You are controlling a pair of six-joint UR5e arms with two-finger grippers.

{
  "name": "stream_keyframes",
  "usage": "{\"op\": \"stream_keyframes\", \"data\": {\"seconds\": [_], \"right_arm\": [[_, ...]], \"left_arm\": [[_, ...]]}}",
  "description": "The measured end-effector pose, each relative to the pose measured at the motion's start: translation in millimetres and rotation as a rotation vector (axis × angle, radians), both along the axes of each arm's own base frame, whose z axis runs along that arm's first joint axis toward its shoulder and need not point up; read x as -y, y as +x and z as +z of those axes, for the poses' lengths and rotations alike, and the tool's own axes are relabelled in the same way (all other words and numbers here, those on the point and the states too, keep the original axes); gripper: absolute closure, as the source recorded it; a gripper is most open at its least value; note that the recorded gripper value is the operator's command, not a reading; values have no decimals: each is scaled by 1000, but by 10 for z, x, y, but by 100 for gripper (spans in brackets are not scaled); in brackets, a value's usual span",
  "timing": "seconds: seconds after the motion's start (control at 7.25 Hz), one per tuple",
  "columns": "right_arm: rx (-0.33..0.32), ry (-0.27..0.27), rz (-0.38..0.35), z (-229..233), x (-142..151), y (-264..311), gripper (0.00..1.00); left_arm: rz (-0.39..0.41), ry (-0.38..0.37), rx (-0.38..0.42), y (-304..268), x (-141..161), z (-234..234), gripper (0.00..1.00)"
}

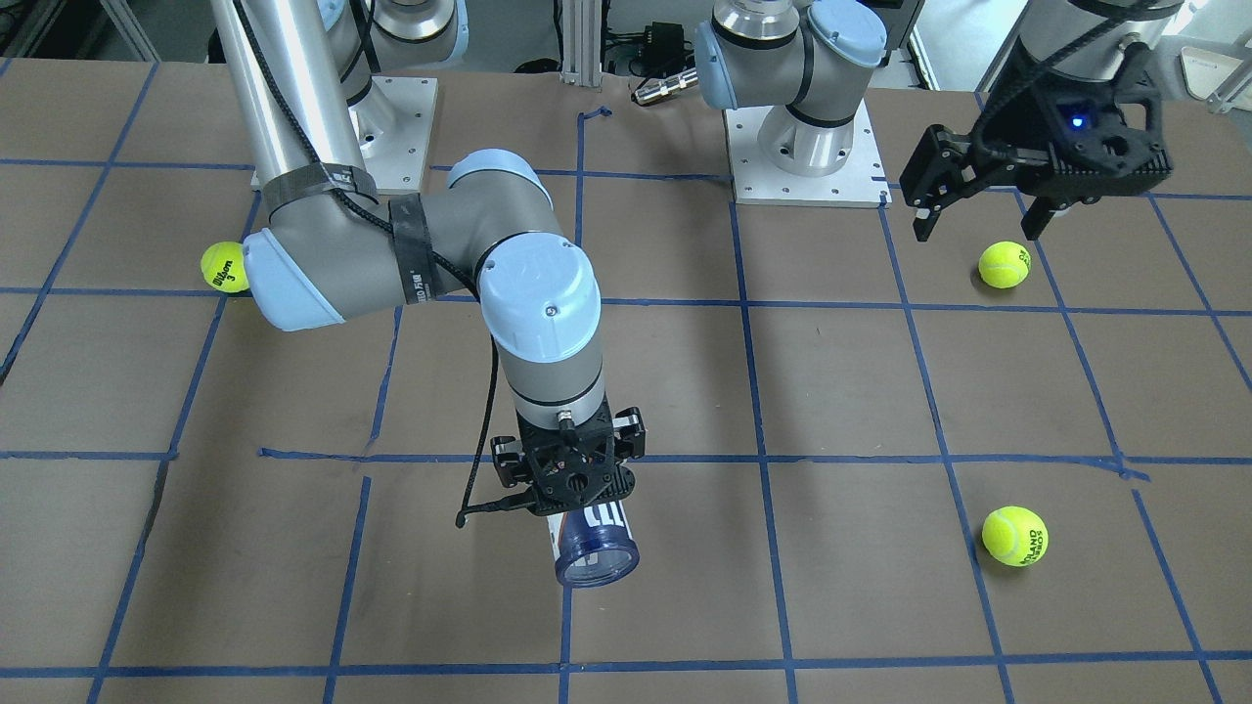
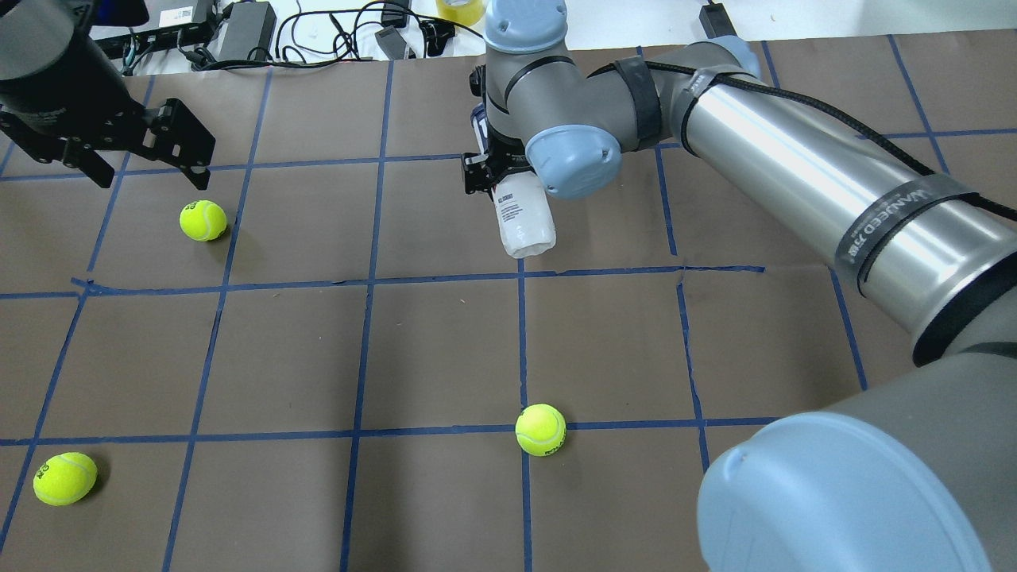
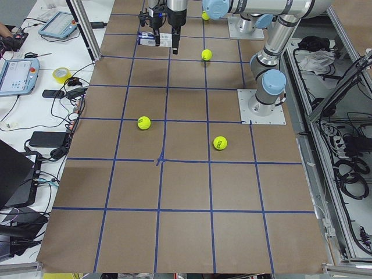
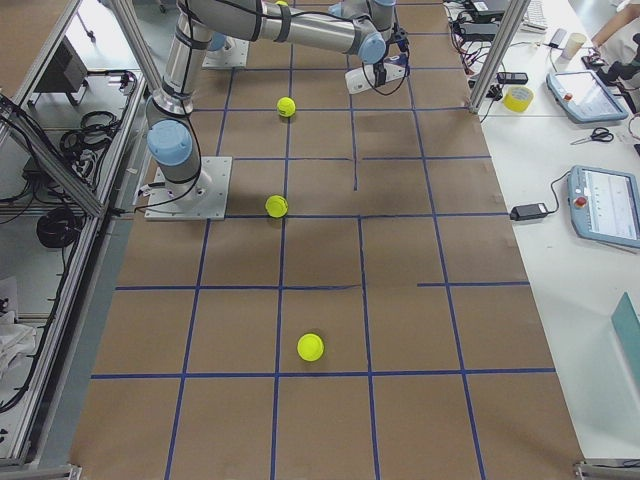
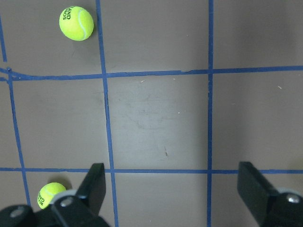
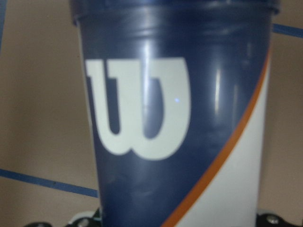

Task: Lift up tennis ball bucket
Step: 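Lift the can with the right gripper and carry it toward the left arm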

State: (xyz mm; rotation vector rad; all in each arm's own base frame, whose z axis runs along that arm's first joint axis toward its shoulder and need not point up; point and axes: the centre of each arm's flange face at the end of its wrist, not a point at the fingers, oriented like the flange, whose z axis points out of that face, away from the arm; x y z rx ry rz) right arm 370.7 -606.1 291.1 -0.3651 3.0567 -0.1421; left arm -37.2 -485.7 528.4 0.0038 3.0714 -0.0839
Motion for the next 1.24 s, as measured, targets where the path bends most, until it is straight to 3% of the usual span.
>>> {"op": "stream_keyframes", "data": {"seconds": [0.28, 0.97, 1.24], "right_arm": [[-13, -23, 193, -43, -74, 132, 27], [-30, -137, 673, -273, -325, 759, 27], [-55, -157, 858, -351, -391, 900, 27]], "left_arm": [[42, -9, -35, 277, 14, 34, 0], [61, -14, -43, 381, 8, 59, 0], [76, -14, -43, 457, 3, 62, 0]]}}
